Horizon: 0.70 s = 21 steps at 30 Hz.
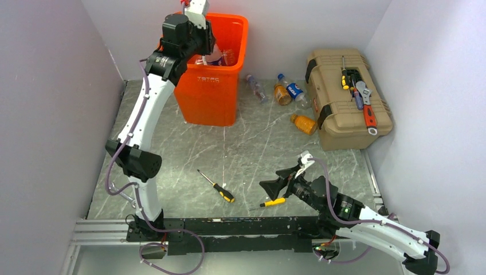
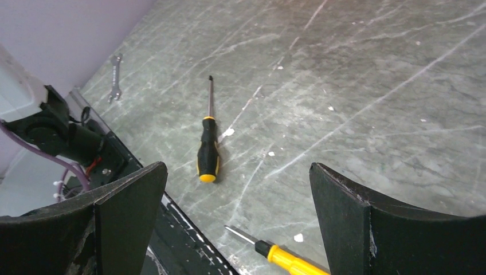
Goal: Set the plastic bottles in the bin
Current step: Place the plastic bottle in the trash bin.
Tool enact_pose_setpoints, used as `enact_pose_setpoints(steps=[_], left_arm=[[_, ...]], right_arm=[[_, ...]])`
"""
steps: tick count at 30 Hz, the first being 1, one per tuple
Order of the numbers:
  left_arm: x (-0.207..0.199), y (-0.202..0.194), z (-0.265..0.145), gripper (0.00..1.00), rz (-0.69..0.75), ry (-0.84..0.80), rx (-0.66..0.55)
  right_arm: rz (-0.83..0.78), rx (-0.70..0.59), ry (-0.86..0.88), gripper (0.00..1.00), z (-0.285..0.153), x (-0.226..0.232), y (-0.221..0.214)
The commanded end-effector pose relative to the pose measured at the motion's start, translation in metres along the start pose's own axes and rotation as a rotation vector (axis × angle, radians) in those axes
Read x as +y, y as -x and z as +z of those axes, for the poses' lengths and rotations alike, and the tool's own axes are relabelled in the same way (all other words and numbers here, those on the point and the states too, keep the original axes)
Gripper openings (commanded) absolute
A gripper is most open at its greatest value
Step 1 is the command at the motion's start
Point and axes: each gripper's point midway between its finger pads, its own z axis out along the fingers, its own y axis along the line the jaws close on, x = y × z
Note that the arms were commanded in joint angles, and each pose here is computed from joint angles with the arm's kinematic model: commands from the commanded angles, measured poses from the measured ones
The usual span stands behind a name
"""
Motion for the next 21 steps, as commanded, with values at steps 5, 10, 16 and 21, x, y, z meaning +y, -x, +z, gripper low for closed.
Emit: enact_pose_setpoints(steps=[5, 10, 16, 21], left_arm=[[0.069, -0.018, -0.059, 0.0, 0.086, 0.338, 0.114], [0.094, -0.026, -0.075, 0.0, 0.047, 0.407, 0.136], [0.073, -0.01, -0.079, 0.42, 0.016, 0.293, 0.06], [0.059, 0.008, -0.085, 0.75, 0.004, 0.222, 0.015]], right_arm=[[0.013, -0.151, -0.113, 1.0, -0.015, -0.005, 0.063], [0.023, -0.263, -0.15, 1.0, -0.029, 0.001, 0.112], [0.025, -0.391, -0.258, 1.0, -0.052, -0.005, 0.17], [-0.005, -0.382, -0.302, 1.0, -0.049, -0.003, 0.182]])
